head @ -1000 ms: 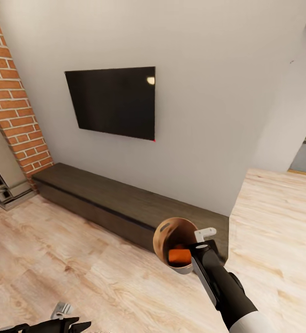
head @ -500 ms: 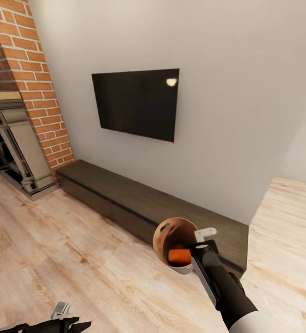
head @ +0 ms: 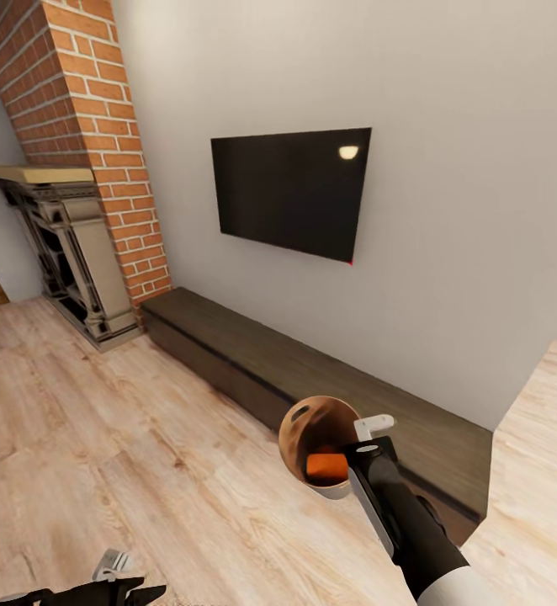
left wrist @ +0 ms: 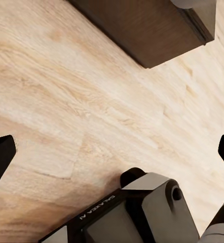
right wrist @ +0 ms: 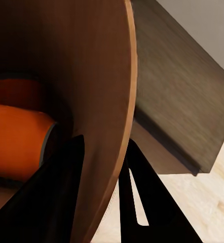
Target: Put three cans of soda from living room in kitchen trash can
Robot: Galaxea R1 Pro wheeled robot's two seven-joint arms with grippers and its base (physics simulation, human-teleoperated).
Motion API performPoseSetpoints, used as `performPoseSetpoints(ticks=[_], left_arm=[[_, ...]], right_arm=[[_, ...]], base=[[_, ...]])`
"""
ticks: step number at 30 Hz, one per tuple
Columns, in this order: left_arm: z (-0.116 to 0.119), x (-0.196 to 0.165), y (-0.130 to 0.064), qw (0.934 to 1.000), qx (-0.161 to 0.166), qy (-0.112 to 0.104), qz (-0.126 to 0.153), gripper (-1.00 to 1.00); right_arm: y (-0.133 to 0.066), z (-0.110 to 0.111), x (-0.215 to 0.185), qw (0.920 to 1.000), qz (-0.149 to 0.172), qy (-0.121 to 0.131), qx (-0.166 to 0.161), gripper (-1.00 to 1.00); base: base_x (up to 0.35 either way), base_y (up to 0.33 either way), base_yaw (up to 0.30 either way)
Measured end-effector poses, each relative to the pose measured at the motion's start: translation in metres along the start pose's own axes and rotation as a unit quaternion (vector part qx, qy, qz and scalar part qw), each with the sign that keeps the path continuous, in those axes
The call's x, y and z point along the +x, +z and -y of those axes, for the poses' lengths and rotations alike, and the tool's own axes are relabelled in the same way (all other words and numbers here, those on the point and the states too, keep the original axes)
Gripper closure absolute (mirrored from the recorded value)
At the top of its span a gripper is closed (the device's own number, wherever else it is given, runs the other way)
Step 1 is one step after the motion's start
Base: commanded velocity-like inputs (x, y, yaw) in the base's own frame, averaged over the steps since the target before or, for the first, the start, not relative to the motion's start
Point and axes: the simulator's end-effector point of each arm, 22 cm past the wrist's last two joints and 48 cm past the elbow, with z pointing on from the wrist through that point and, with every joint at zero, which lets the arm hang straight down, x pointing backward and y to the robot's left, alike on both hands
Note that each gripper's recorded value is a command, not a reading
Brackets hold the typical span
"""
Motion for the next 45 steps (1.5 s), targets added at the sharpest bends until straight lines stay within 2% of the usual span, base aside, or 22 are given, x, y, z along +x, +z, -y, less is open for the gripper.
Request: performPoseSetpoints(ticks=[45], left_arm=[[0.0047,-0.0081,-0.0026,0.9999,0.002,0.009,0.008,-1.0]], right_arm=[[-0.0087,0.0043,-0.0089,0.9999,0.009,0.003,0.002,1.0]], base=[[0.0,0.0,0.269]])
